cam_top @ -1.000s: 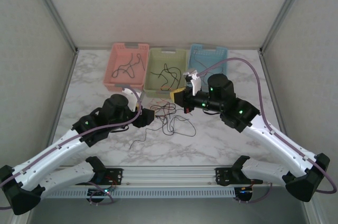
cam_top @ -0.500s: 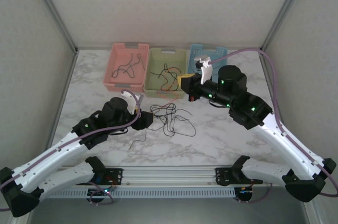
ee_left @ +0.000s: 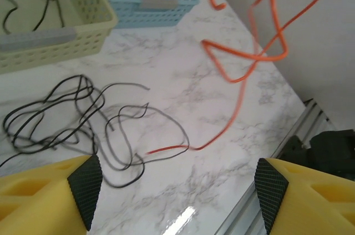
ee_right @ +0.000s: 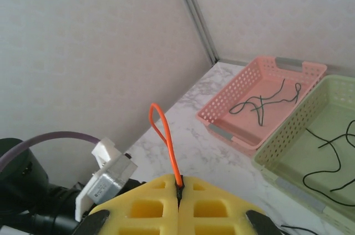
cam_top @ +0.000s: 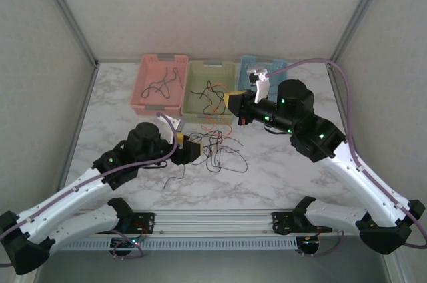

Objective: Untangle the cables

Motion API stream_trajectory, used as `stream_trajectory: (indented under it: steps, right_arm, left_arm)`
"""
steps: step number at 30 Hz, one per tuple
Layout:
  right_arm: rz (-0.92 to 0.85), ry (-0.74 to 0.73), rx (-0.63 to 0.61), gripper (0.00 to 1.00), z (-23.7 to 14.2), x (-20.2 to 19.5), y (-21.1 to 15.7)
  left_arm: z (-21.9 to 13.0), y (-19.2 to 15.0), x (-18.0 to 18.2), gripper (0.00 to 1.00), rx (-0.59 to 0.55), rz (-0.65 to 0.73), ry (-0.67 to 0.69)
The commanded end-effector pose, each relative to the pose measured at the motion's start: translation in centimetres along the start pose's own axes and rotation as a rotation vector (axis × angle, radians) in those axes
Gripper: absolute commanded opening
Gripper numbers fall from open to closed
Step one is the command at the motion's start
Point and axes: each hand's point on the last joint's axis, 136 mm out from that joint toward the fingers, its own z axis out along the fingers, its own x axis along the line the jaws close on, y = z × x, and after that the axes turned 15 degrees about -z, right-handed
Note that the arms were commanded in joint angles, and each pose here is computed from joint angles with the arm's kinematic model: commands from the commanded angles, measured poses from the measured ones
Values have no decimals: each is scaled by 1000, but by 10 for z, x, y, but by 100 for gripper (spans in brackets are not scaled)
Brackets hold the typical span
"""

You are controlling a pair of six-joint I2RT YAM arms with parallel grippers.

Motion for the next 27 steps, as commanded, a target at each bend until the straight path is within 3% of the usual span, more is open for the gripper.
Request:
stream_trajectory:
  steps: [1, 11, 15, 22, 27]
  right_arm:
    - [35, 51, -67, 0, -7, 11, 25]
    - [64, 96, -67, 0, -10, 19, 27]
    - [72, 110, -62, 0, -10, 22, 26]
    - [87, 124, -46, 0, -11, 24, 23]
    - [87, 119, -48, 0, -14, 24, 23]
  left_arm:
    - [6, 11, -27, 75, -14, 44, -111]
    - [16, 24, -51, 68, -45, 111, -215]
    - [16, 33, -47, 62, -90, 143, -176]
    - [14, 38, -49, 62, -101, 201, -160]
    - [11, 40, -62, 35, -86, 209, -203]
